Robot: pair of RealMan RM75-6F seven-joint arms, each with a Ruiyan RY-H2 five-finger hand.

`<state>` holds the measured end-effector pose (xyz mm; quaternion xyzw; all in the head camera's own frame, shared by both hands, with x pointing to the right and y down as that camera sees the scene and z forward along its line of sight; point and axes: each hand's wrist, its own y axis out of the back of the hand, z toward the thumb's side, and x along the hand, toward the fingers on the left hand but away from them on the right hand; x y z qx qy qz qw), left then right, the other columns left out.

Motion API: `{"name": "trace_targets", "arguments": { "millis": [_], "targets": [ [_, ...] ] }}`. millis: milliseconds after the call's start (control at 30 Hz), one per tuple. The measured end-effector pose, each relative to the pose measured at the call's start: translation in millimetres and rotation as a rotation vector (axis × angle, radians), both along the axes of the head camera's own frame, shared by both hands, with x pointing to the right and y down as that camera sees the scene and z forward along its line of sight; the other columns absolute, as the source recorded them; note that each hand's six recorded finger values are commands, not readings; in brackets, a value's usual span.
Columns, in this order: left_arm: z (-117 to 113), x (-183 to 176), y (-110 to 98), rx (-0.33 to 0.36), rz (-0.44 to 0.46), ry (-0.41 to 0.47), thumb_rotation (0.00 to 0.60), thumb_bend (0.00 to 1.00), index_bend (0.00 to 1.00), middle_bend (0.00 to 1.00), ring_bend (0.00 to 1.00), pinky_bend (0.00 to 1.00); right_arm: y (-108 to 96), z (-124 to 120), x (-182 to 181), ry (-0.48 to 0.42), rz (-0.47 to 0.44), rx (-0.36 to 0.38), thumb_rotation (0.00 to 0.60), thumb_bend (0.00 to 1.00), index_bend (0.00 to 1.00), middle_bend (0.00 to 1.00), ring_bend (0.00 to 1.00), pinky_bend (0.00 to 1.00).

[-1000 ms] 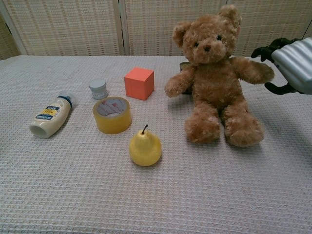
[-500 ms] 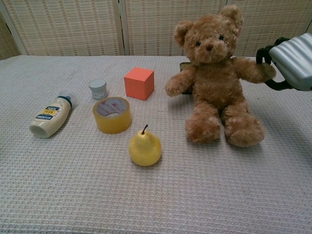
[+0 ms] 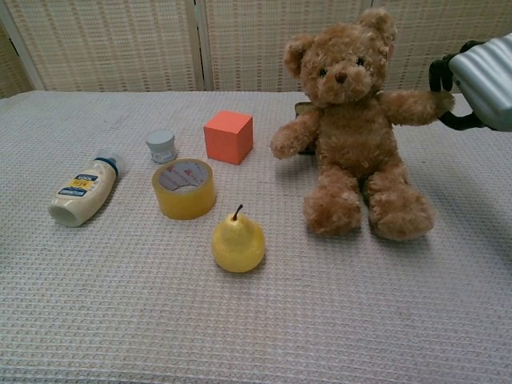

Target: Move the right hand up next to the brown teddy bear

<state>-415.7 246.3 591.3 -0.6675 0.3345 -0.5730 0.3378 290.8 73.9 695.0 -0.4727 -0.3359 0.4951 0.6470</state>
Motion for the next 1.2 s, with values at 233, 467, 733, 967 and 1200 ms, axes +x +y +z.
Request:
{"name": "trace_targets", "arguments": {
  "millis": [233,467,733,967,1200],
  "targets": [
    [1,1,0,-0.006,0.000,0.002,0.600,0.54,0.27,0.37,0.36,0.56,14,15,8,0.036,-0.013,-0.073,0.600,0.18,0.54,0.50,0.40,0.61],
    [1,1,1,-0.007,0.000,0.003,0.600,0.54,0.27,0.37,0.36,0.56,11,4,6,0.009,-0.027,-0.029,0.600,0.18,0.54,0.50,0.40,0.61],
    [1,2,1,-0.009,0.003,0.005,0.600,0.54,0.27,0.37,0.36,0.56,4,-3,6,-0.028,-0.004,-0.008,0.600,0.18,0.54,0.50,0.40,0.61],
    [2,1,1,-0.015,0.000,0.003,0.600,0.54,0.27,0.37,0.36,0.56,15,14,9,-0.001,-0.003,-0.088,0.600,0.18,0.54,0.50,0.40,0.61],
    [2,0,1,-0.017,-0.003,0.003,0.600,0.54,0.27,0.37,0.36,0.56,10,3,1,-0.008,-0.027,-0.027,0.600,0.18,0.54,0.50,0.40,0.61]
  ]
}}
